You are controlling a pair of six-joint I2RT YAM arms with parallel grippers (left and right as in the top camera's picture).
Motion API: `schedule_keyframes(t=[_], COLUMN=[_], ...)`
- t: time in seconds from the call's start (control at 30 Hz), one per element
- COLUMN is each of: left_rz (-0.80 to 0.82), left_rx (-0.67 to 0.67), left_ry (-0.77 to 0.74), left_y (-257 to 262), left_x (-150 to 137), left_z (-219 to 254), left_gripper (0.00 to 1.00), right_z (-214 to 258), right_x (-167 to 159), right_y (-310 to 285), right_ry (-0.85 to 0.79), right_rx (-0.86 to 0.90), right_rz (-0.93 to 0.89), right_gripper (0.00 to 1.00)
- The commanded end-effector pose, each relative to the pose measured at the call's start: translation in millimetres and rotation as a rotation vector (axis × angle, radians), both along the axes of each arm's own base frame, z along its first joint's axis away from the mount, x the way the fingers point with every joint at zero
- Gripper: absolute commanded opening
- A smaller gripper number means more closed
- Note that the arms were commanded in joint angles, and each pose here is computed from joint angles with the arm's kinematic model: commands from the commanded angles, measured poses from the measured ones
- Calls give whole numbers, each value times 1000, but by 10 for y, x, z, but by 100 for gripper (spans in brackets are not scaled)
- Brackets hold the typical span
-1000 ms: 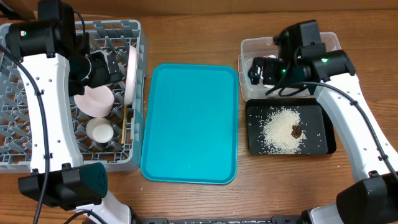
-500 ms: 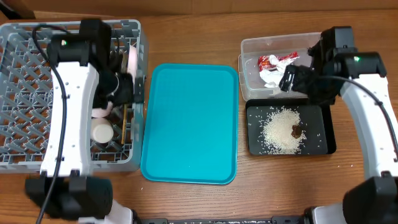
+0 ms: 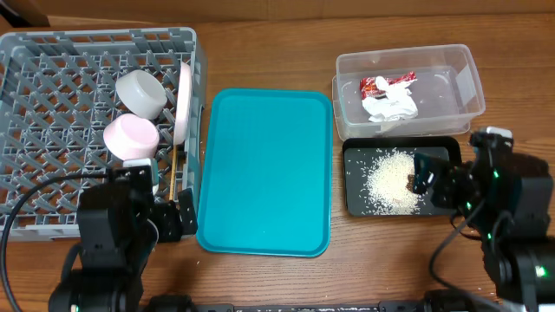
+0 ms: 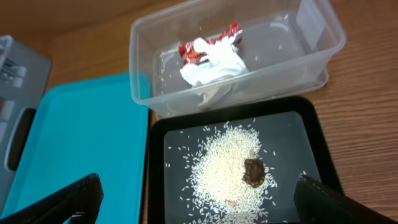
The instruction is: Sort waste into correct bins and load items into the dishwasher
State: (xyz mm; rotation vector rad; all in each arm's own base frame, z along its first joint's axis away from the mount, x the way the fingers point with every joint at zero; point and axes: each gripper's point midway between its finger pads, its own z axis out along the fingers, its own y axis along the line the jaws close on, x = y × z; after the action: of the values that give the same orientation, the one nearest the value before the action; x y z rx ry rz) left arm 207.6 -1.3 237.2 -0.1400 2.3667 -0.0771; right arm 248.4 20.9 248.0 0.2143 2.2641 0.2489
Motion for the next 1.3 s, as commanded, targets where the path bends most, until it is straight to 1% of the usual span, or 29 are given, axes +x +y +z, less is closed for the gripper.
schedule_keyframes(t=[0.0, 0.53, 0.7, 0.77, 0.87, 0.9, 1.07, 1.17, 1.27], left_rz=[21, 21, 21, 21, 21, 21, 21, 21, 21], left_rx=[-2, -3, -2, -2, -2, -2, -2, -2, -2], left_ry=[-7, 16, 15, 16, 16, 16, 16, 16, 16], left_y=[22, 22, 22, 22, 22, 22, 22, 22, 22], left_x=[-28, -24, -25, -24, -24, -24, -24, -24, -25], left_z=[-18, -58, -57, -58, -58, -58, -58, -58, -58], left_gripper=[100, 100, 100, 100, 100, 100, 100, 100, 100], right_z=[-7, -208, -116, -50, -24, -61, -125, -194, -229], right_x=[-49, 38, 4, -29, -33, -45, -96, -117, -121], right_y=[-51, -49, -36, -37, -28, 31, 190, 203, 155], right_ry=[-7, 81, 33, -25, -194, -327, -667, -794, -846], right_rx=[-25, -28, -31, -54, -74, -55, -21, -23, -34], right_rz=[-17, -16, -8, 11, 30, 54, 133, 139, 115], right_gripper=[100, 100, 100, 100, 100, 100, 100, 100, 100])
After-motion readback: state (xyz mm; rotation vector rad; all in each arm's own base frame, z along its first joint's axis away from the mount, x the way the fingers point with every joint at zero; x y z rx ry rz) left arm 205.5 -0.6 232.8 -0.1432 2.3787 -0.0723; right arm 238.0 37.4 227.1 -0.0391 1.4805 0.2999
